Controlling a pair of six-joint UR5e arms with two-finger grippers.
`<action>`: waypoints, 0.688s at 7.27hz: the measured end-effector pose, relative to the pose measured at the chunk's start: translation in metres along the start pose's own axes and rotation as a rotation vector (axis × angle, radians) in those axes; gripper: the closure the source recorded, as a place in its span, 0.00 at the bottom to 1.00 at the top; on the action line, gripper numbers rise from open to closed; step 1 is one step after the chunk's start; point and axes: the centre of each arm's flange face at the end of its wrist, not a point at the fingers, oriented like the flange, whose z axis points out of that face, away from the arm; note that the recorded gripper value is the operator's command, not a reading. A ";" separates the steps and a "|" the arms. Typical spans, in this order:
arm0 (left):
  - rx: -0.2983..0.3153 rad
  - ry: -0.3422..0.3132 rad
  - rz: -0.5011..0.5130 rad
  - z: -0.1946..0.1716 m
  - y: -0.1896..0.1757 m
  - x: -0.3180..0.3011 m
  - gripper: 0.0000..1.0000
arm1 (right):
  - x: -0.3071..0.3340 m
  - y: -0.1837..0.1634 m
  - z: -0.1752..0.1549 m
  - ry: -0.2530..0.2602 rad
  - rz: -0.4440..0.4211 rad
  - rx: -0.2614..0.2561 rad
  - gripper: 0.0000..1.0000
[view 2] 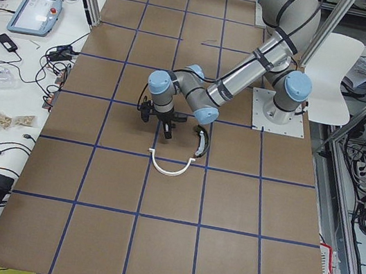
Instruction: Place bearing gear from tray to pile
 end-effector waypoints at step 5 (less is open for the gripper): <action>0.051 -0.011 0.074 -0.102 0.006 0.047 0.00 | -0.001 0.004 0.005 0.010 -0.008 -0.027 0.00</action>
